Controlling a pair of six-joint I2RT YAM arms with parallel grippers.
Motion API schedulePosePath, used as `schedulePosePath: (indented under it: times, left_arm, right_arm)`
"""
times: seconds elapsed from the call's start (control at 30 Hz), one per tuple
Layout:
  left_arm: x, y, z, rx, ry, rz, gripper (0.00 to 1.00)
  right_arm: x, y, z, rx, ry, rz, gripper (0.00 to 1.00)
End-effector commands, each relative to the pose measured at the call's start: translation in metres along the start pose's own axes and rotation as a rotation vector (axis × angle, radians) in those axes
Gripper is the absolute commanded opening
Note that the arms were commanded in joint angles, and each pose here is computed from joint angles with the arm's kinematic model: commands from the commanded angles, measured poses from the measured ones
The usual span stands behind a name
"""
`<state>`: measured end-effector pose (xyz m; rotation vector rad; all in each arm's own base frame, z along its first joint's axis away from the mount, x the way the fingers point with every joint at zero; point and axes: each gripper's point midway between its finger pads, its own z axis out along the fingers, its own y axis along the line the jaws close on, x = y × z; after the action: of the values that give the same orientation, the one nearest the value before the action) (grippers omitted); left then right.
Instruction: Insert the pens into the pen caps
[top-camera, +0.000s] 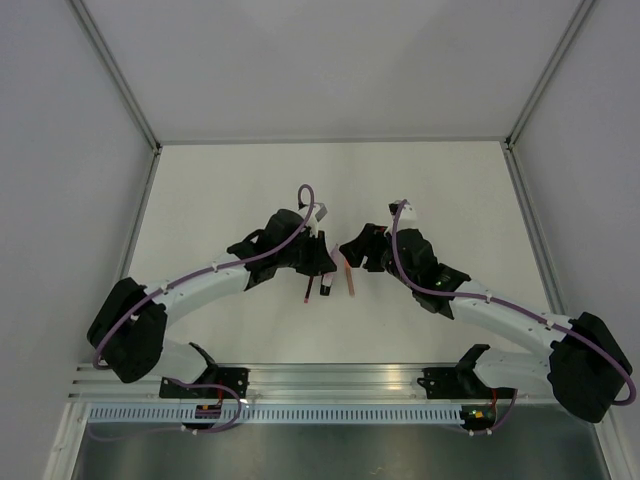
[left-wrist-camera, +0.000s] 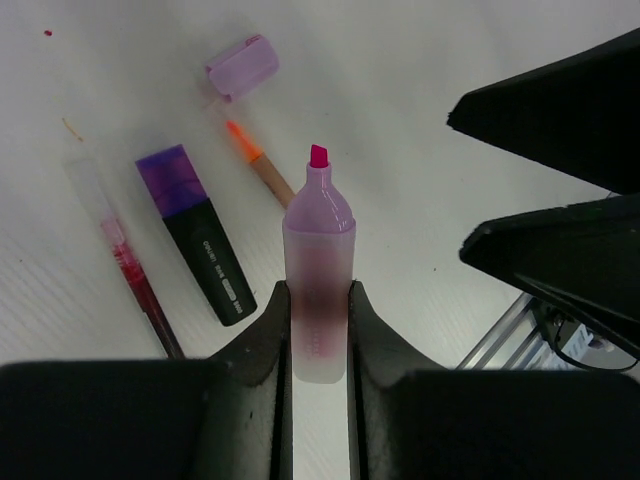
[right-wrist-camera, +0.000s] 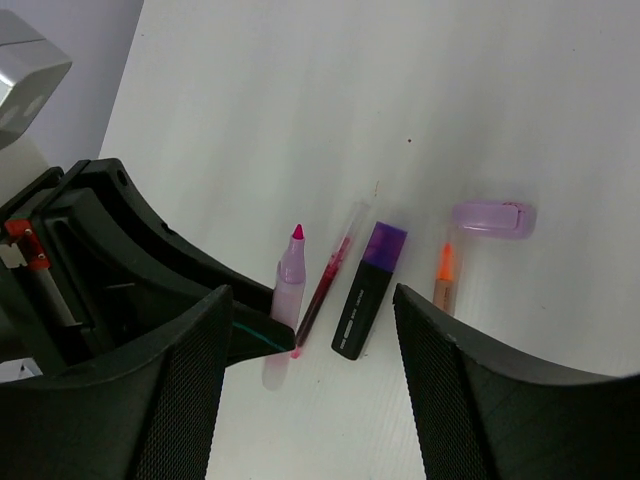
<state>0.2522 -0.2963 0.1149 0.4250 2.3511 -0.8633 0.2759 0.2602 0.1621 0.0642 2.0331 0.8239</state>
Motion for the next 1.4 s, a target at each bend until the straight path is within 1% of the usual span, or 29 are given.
schedulePosePath:
  times: [0.0,0.13,0.2,0.37,0.47,0.67,0.7,0.77,0.8,0.83,0.87,0.9,0.93,1.0,1.03,1.13,1.27,1.37]
  left_arm:
    - [-0.017,-0.029,-0.009,0.112,-0.087,0.004,0.02]
    - [-0.014,-0.032,-0.011,0.119,-0.09,0.008,0.02]
    - [-0.022,-0.038,-0.014,0.143,-0.121,0.017,0.02]
    - [-0.022,-0.05,-0.017,0.181,-0.131,0.031,0.02]
    - [-0.022,-0.053,-0.018,0.194,-0.138,0.037,0.02]
    - [-0.024,-0.057,-0.022,0.212,-0.16,0.046,0.02]
    - [-0.024,-0.057,-0.023,0.216,-0.163,0.045,0.02]
    - [-0.027,-0.064,-0.027,0.249,-0.177,0.053,0.02]
    - [-0.026,-0.065,-0.028,0.258,-0.179,0.054,0.02]
    - [-0.025,-0.066,-0.029,0.27,-0.18,0.055,0.04]
    - [-0.027,-0.068,-0.031,0.279,-0.188,0.059,0.08]
    - [-0.026,-0.071,-0.034,0.292,-0.191,0.061,0.12]
    - [-0.026,-0.073,-0.036,0.305,-0.191,0.061,0.23]
    - [-0.024,-0.084,-0.044,0.365,-0.189,0.075,0.37]
    - [-0.022,-0.09,-0.049,0.401,-0.178,0.074,0.48]
    - [-0.021,-0.107,-0.065,0.496,-0.184,0.086,0.55]
    - [-0.021,-0.124,-0.081,0.593,-0.188,0.114,0.57]
    - [-0.018,-0.131,-0.09,0.643,-0.19,0.129,0.57]
  right_arm:
    - [-0.008,0.007,0.004,-0.033,-0.042,0.037,0.7]
    - [-0.004,0.017,0.005,-0.084,-0.02,0.042,0.67]
    - [-0.002,0.015,0.007,-0.078,-0.013,0.044,0.66]
    - [0.005,0.013,0.012,-0.076,0.007,0.045,0.62]
    - [0.01,0.013,0.015,-0.082,0.023,0.04,0.57]
    - [0.012,0.021,0.015,-0.123,0.043,0.038,0.43]
    - [0.013,0.022,0.016,-0.133,0.047,0.036,0.34]
    - [0.016,0.032,0.014,-0.185,0.069,0.026,0.21]
    - [0.017,0.034,0.013,-0.199,0.072,0.023,0.08]
    - [0.016,0.038,0.012,-0.219,0.074,0.021,0.03]
    - [0.013,0.042,0.009,-0.239,0.066,0.02,0.0]
    - [0.013,0.043,0.007,-0.249,0.063,0.009,0.0]
    - [0.009,0.047,0.004,-0.267,0.048,0.004,0.0]
    - [0.0,0.056,-0.007,-0.313,0.022,-0.019,0.0]
    - [-0.003,0.059,-0.012,-0.329,0.01,-0.031,0.0]
    - [-0.016,0.075,-0.033,-0.418,-0.036,-0.068,0.0]
    - [-0.035,0.1,-0.067,-0.567,-0.121,-0.109,0.0]
    - [-0.043,0.109,-0.085,-0.633,-0.17,-0.122,0.0]
